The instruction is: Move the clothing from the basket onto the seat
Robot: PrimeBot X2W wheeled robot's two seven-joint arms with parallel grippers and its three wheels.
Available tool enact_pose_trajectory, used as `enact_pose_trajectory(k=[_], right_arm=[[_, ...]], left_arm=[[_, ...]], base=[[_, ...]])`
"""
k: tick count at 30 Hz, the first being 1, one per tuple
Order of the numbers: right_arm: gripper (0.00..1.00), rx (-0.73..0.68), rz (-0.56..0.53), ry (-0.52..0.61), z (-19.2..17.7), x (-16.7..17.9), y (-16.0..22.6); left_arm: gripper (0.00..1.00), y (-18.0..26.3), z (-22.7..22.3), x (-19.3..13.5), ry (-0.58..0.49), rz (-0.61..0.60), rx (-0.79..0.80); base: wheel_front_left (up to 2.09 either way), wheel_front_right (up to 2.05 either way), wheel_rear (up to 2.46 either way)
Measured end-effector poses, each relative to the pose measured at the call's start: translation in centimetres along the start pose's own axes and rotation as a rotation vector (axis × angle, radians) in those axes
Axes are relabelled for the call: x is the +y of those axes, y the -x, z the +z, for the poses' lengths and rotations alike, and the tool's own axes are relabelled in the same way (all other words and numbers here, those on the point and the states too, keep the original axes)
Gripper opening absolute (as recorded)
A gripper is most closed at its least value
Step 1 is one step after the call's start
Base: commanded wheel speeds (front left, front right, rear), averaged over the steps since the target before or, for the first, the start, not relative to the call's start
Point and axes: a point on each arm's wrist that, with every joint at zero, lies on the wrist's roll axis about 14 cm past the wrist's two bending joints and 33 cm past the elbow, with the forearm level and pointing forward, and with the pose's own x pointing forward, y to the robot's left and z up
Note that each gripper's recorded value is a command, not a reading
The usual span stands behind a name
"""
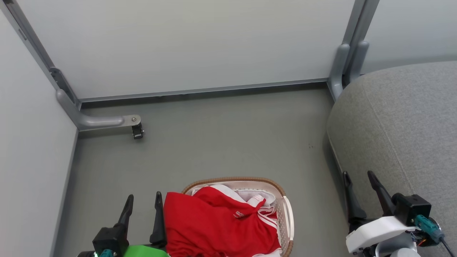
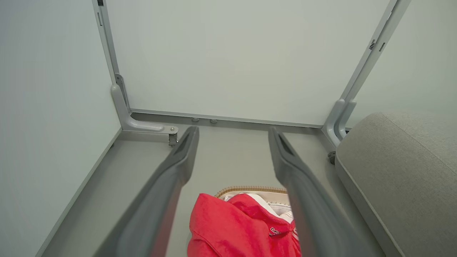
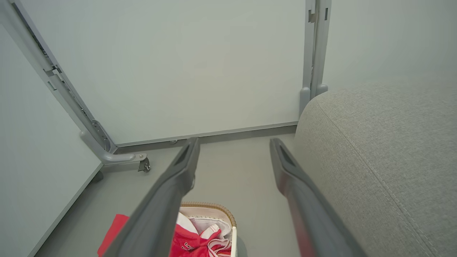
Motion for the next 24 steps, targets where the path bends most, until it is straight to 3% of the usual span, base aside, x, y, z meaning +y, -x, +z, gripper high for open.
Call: enact_pose_trajectory(k=[15, 24], right_arm=[[1.00, -0.008, 0.046, 0.096, -0.07, 0.99, -0.19], [1.00, -0.005, 0.042, 0.097, -0.15, 0.88, -0.13]], left_arm=[[1.00, 0.55, -0.78, -0.14, -0.078, -0.004, 0.007], [1.00, 0.51, -1.03, -0.24, -0.081, -0.009, 0.015]], base=[[0.00, 0.00, 0.00], [0.00, 0.00, 0.00]])
